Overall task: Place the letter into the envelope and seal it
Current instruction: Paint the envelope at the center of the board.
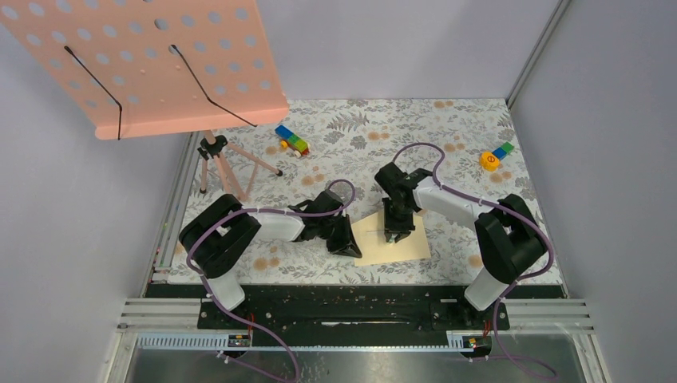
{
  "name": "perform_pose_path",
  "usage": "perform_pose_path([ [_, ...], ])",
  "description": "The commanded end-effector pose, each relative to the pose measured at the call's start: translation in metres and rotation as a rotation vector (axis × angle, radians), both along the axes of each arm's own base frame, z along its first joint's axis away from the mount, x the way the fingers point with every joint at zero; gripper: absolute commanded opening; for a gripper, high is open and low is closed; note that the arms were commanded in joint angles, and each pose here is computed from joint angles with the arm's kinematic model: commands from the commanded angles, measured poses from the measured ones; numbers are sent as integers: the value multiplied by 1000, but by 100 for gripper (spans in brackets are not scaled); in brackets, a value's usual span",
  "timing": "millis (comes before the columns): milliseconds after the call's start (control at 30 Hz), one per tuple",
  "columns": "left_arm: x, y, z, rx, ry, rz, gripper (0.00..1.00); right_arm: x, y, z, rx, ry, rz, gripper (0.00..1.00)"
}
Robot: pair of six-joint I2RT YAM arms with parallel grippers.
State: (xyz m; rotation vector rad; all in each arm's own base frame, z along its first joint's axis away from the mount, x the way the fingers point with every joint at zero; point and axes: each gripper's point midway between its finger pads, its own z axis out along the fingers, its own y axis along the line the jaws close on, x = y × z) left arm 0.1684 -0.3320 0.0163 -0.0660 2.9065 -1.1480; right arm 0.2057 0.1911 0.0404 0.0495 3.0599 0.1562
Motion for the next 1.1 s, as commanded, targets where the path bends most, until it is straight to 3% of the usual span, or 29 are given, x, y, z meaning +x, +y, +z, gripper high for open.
perform_pose_path([
  [0, -5, 21, -29, 102, 12, 15, 0, -2, -30, -1, -121, -4, 6, 0],
  [533, -8, 14, -29, 57, 25, -5, 0, 4, 39, 7, 42, 18, 77, 0],
  [867, -10, 18, -30, 65, 30, 3, 0, 24, -18, -1, -82, -21, -2, 0],
  [1067, -11, 17, -32, 59, 38, 2, 0, 24, -16, -2, -70, -18, -5, 0],
])
